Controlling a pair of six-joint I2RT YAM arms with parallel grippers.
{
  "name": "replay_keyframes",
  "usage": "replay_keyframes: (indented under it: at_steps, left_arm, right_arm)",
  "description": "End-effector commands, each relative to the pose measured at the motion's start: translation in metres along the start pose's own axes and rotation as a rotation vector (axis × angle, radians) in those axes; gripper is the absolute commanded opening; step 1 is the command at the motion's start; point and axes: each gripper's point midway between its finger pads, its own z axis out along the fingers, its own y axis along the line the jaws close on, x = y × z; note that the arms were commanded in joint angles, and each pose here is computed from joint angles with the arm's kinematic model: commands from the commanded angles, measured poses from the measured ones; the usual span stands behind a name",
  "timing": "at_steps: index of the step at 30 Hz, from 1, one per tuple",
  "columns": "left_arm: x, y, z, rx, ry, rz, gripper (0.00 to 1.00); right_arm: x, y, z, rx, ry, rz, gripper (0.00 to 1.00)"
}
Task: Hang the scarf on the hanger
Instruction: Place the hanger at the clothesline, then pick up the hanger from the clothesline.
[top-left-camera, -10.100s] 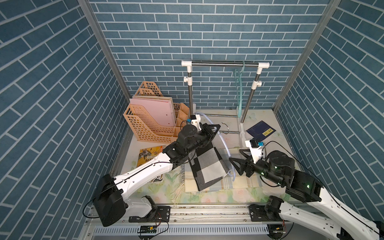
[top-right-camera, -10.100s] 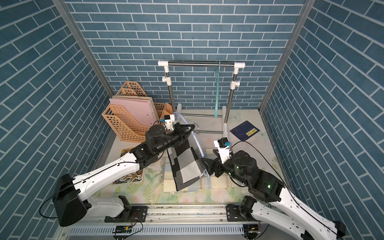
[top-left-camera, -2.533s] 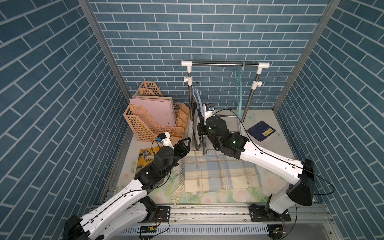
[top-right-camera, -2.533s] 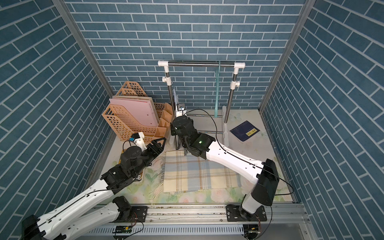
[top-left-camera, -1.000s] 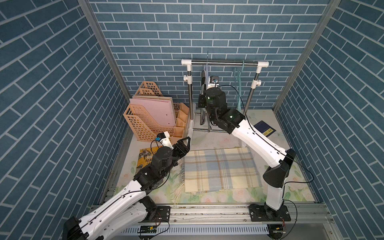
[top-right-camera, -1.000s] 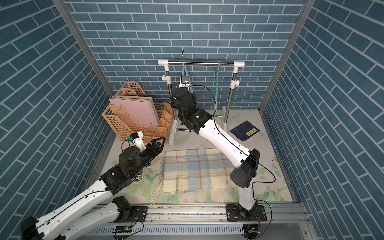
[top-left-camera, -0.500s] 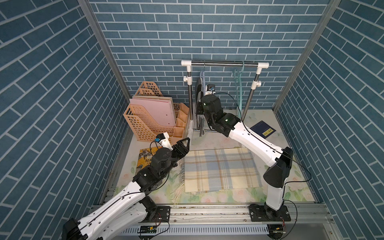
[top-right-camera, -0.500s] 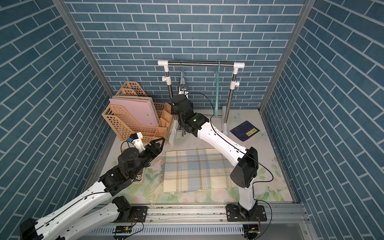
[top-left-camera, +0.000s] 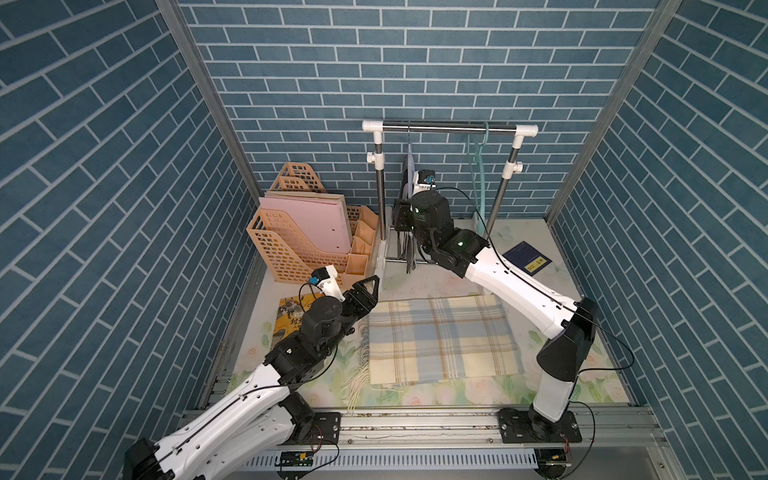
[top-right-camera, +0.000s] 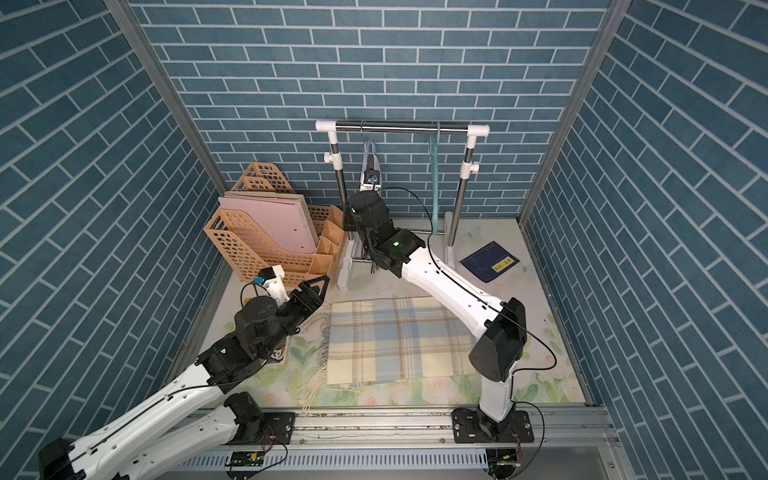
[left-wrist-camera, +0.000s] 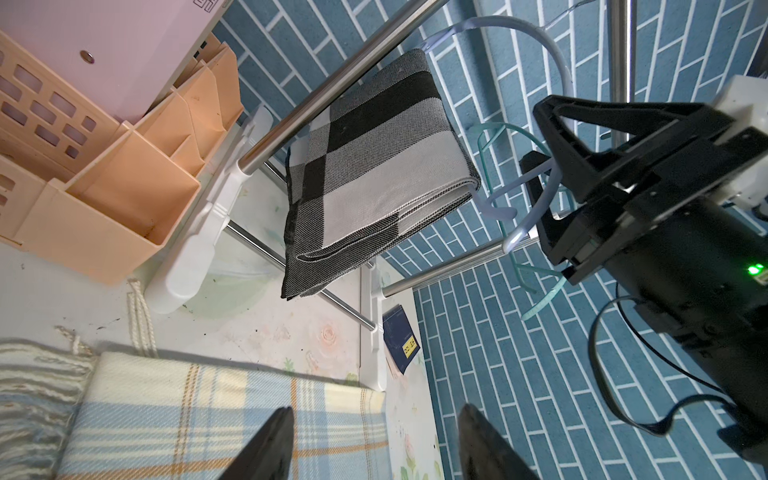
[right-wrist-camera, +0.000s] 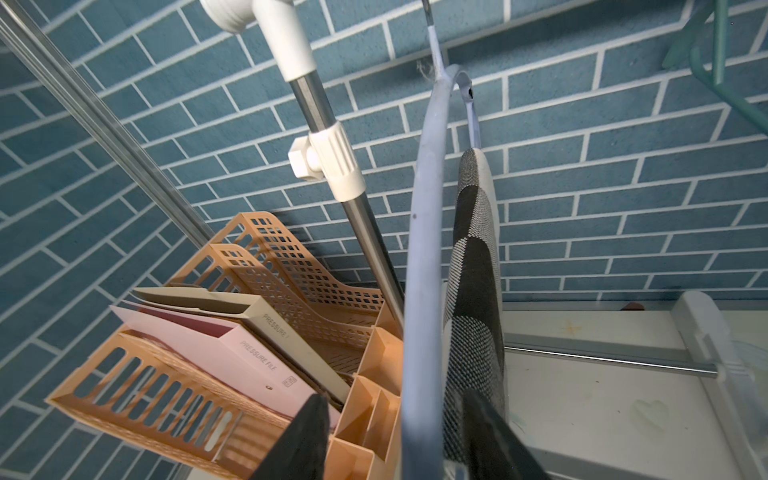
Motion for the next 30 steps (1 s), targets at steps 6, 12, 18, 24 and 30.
replay_keyframes:
  at_steps: [6, 12, 18, 24, 30]
  left_arm:
    - [-0.004, 0.007, -0.004, -0.035, -0.013, 0.019, 0.66]
    - [-0.006, 0.012, -0.006, -0.082, -0.014, 0.062, 0.69]
    - [-0.006, 0.028, -0.009, -0.169, -0.005, 0.135, 0.71]
    - [0.005, 0.056, -0.007, -0.267, 0.037, 0.197, 0.73]
    - [0.03, 0.071, 0.0, -0.246, 0.114, 0.21, 0.73]
  right_arm:
    - [-0.022, 0.014, -0.041, -0.124, -0.013, 0.048, 0.9]
    - [-0.026, 0.004, -0.078, -0.164, 0.0, 0.041, 0.96]
    - [-0.026, -0.017, -0.131, -0.205, 0.022, -0.023, 1.0]
    - [0.009, -0.057, -0.192, -0.238, 0.069, -0.113, 0.99]
    - [0.05, -0.131, -0.226, -0.054, 0.047, -0.166, 0.97]
